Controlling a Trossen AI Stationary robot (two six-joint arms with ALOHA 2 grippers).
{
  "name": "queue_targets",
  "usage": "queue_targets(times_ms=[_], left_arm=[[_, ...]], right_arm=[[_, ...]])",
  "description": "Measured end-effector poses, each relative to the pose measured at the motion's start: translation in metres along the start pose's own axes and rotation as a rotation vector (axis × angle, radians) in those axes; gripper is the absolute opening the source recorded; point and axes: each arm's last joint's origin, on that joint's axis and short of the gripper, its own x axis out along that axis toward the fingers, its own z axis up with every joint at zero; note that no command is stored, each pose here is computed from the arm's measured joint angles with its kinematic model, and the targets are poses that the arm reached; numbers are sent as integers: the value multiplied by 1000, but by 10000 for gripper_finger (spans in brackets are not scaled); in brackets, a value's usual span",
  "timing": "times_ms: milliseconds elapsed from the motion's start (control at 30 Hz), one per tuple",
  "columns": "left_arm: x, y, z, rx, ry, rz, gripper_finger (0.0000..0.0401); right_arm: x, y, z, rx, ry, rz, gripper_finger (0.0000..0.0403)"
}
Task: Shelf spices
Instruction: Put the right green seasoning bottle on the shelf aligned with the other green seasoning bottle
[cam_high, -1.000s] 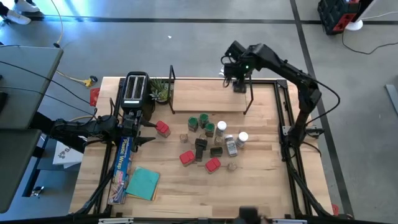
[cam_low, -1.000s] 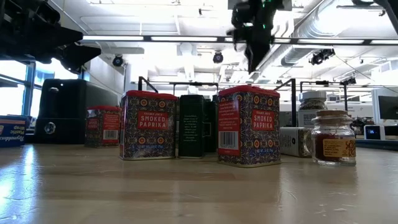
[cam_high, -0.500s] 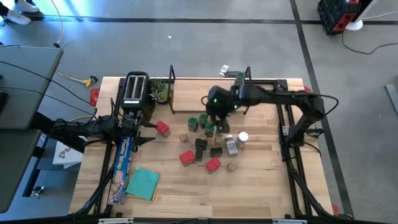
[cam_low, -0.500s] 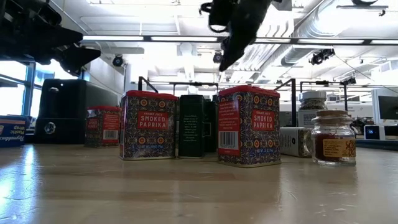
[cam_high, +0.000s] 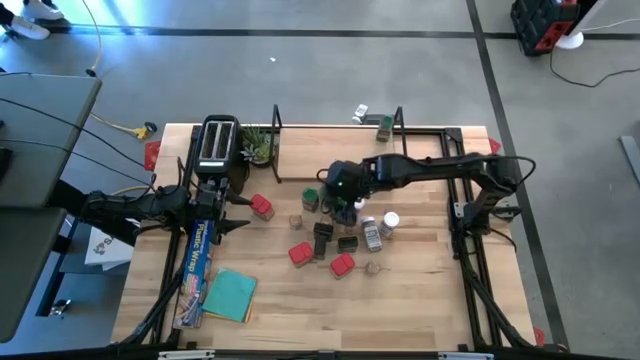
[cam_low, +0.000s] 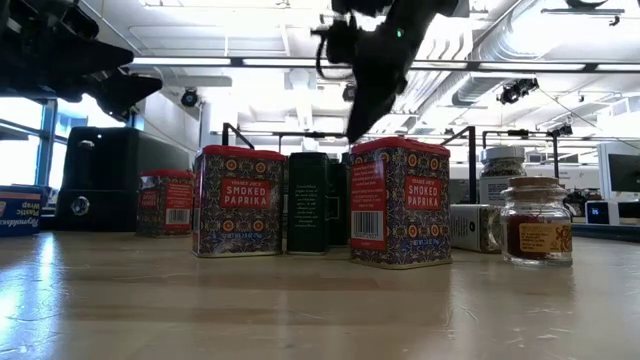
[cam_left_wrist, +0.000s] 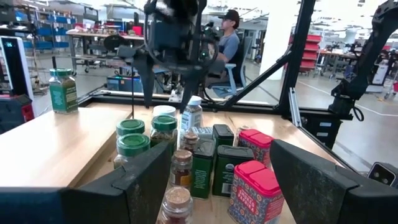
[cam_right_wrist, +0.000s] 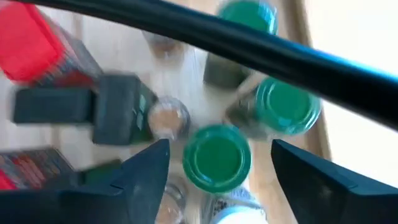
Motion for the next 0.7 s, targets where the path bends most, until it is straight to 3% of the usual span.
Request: queue_targets(times_ms=[167,367,700], left_arm=[[0,0,0,0,1,0,268],[0,0,0,0,-1,0,268],[0,0,0,0,0,0,268]], right_arm=[[14,-1,0,-2,21,-4,306],[24,3,-1,-13,50,-7,301],[32,3,-3,-2,75,-5,198]])
